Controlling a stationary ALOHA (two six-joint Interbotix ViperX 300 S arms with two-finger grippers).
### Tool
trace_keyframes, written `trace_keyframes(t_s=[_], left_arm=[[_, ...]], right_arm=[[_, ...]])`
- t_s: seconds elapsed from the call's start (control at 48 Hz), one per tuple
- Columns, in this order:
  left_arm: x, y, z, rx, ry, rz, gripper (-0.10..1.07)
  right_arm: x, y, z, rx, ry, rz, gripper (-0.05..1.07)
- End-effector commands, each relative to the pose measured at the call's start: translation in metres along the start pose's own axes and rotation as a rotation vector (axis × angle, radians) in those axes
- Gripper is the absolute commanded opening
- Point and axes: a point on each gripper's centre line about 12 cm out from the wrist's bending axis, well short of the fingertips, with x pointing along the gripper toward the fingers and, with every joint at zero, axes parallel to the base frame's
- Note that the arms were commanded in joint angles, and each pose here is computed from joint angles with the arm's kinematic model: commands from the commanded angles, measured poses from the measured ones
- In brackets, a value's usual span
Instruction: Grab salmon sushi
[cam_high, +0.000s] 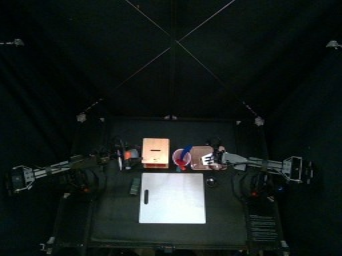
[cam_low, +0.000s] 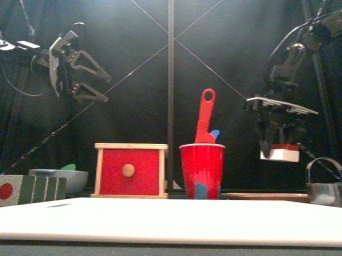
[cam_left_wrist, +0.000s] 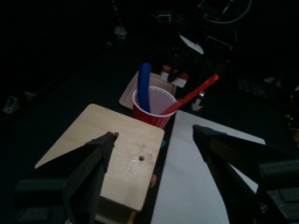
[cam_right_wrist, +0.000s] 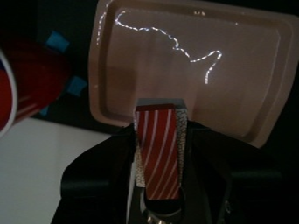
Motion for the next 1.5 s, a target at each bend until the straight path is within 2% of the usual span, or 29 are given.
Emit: trace_keyframes(t_s=[0.0,0.188,0.479,0.604,0.833,0.979,1.083,1.188,1.333,1.479], left_arm=[[0.001,0.002,0.008,0.001,-0.019,0.007,1.02],[0.001,0.004,0.007,-0.001,-0.017,0.014,1.02],[0.0,0.004,0.004,-0.001,-0.011,0.014,1.02],[0.0,0.004,0.002,-0.002,-0.006,0.012,1.02],[0.0,0.002,0.0,-0.002,-0.003,0.005,1.02],[0.0,0.003,0.001,-0.003,-0.005,0.006,1.02],[0.0,0.002,0.001,-0.001,-0.007,0.003,1.02],[0.0,0.002,0.001,0.0,-0.008,0.002,1.02],[0.001,-0.001,0.007,0.003,-0.031,-0.019,1.02],[0.0,-0.005,0.011,0.019,-0.062,-0.057,1.02]], right_arm=[[0.003,-0.003,0.006,0.017,-0.011,0.004,0.73],[0.022,-0.016,0.006,0.067,0.023,-0.049,0.73],[0.04,-0.021,0.017,0.103,0.014,-0.048,0.75],[0.042,-0.02,0.017,0.106,0.01,-0.038,0.78],[0.042,-0.021,0.018,0.111,0.01,-0.037,0.94],[0.034,-0.017,0.02,0.095,-0.014,-0.015,0.95],[0.017,-0.007,0.02,0.029,-0.065,0.038,0.95],[-0.01,0.005,0.016,-0.07,-0.141,0.12,0.95],[-0.058,0.02,0.003,-0.242,-0.287,0.307,0.95],[-0.099,0.029,-0.02,-0.443,-0.435,0.547,0.95]])
